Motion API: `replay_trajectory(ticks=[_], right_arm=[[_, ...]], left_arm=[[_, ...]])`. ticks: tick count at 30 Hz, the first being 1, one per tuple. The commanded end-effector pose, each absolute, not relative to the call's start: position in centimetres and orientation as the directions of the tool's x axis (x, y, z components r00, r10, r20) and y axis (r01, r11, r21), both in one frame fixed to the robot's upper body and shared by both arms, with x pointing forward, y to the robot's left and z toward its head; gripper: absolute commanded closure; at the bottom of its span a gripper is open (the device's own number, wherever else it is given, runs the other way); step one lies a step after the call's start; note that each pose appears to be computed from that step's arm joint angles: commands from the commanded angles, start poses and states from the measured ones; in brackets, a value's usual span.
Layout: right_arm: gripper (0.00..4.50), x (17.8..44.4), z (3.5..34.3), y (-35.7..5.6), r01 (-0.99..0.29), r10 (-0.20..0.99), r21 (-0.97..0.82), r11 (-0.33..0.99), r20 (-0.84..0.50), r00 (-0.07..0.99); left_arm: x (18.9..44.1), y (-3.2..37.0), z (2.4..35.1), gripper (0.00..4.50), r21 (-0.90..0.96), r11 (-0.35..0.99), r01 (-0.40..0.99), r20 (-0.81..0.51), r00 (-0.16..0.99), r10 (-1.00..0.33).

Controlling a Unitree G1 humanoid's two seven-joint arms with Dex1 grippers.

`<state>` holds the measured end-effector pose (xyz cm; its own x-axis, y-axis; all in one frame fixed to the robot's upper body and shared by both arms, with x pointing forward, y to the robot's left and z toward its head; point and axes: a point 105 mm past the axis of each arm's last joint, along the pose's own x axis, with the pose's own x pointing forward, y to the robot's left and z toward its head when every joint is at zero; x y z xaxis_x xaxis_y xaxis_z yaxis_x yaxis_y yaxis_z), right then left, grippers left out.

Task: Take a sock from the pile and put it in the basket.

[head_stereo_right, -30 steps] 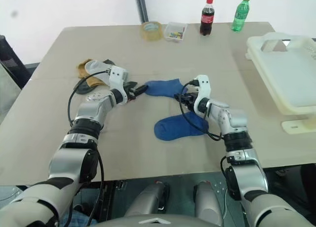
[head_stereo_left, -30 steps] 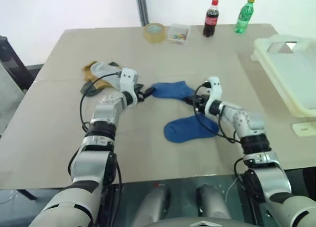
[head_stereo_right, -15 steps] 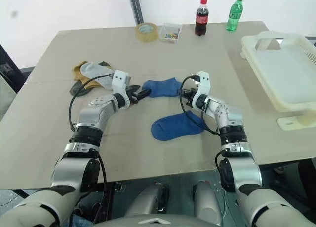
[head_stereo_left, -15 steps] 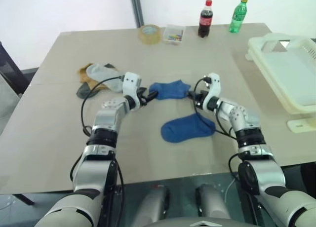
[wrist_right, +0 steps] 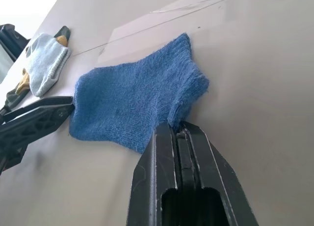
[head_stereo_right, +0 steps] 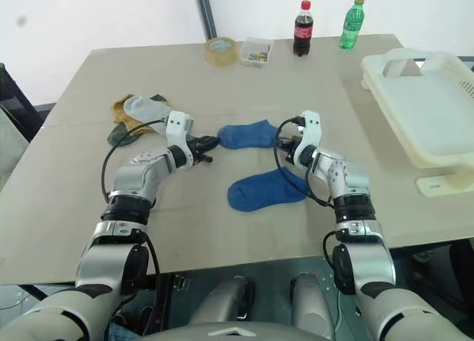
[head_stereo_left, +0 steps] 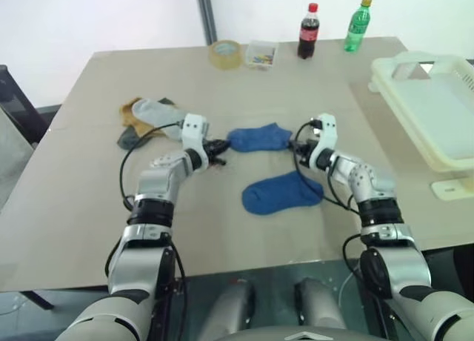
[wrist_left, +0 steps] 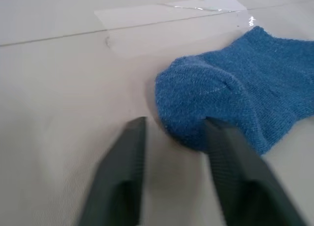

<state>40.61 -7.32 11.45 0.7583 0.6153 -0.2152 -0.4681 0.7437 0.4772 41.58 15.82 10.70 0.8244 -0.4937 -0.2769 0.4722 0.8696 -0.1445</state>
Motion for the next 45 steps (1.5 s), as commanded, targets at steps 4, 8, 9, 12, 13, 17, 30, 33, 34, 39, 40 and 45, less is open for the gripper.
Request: replay_trajectory(ticks=[4, 8, 9, 12, 13, 17, 30, 33, 34, 39, 40, 45], right_arm=[[4.50, 40.2, 12.0, -7.0, -0.500, 0.633, 0.456, 0.736, -0.201, 0.748], [4.50, 40.1, 12.0, -6.8, -0.509, 0.641, 0.454, 0.731, -0.202, 0.740], [4.50, 40.1, 11.9, -6.8, -0.511, 0.642, 0.451, 0.731, -0.203, 0.739], [4.50, 40.1, 11.8, -6.8, -0.512, 0.640, 0.443, 0.736, -0.208, 0.740], [4.50, 40.1, 11.8, -6.8, -0.511, 0.639, 0.442, 0.737, -0.208, 0.741], [4.50, 40.1, 11.7, -6.8, -0.511, 0.637, 0.440, 0.739, -0.209, 0.742], [4.50, 40.0, 11.6, -6.6, -0.509, 0.633, 0.440, 0.740, -0.201, 0.747], [4.50, 40.0, 11.6, -6.5, -0.510, 0.634, 0.439, 0.739, -0.199, 0.747], [4.50, 40.1, 11.6, -6.4, -0.511, 0.635, 0.439, 0.739, -0.198, 0.747], [4.50, 40.1, 11.6, -6.2, -0.516, 0.639, 0.440, 0.735, -0.194, 0.745], [4.50, 40.1, 11.6, -6.1, -0.517, 0.639, 0.440, 0.734, -0.193, 0.744], [4.50, 40.0, 11.7, -6.0, -0.519, 0.642, 0.443, 0.731, -0.189, 0.743]], left_arm=[[40.6, 14.8, 8.9, 4.48, -0.185, 0.854, 0.486, -0.316, 0.794, -0.520], [40.5, 14.1, 9.6, 4.48, -0.203, 0.839, 0.505, -0.271, 0.794, -0.544], [40.6, 13.9, 10.1, 4.48, -0.218, 0.832, 0.510, -0.242, 0.798, -0.552], [40.6, 13.7, 11.9, 4.48, -0.296, 0.798, 0.525, -0.148, 0.800, -0.581], [40.6, 13.9, 12.2, 4.24, -0.319, 0.793, 0.519, -0.134, 0.804, -0.580], [40.9, 14.9, 12.5, 2.88, -0.391, 0.793, 0.466, -0.116, 0.830, -0.545], [40.1, 14.4, 12.3, 1.00, -0.708, 0.611, 0.353, -0.075, 0.823, -0.563], [40.2, 14.8, 12.0, 1.00, -0.707, 0.626, 0.329, -0.097, 0.831, -0.547], [40.2, 14.9, 11.8, 1.00, -0.700, 0.637, 0.324, -0.109, 0.832, -0.544], [40.1, 15.0, 11.3, 2.67, -0.683, 0.659, 0.315, -0.139, 0.830, -0.540], [40.1, 15.0, 11.3, 3.08, -0.683, 0.660, 0.313, -0.140, 0.831, -0.539], [40.0, 15.1, 11.0, 4.34, -0.683, 0.663, 0.307, -0.145, 0.832, -0.535]])
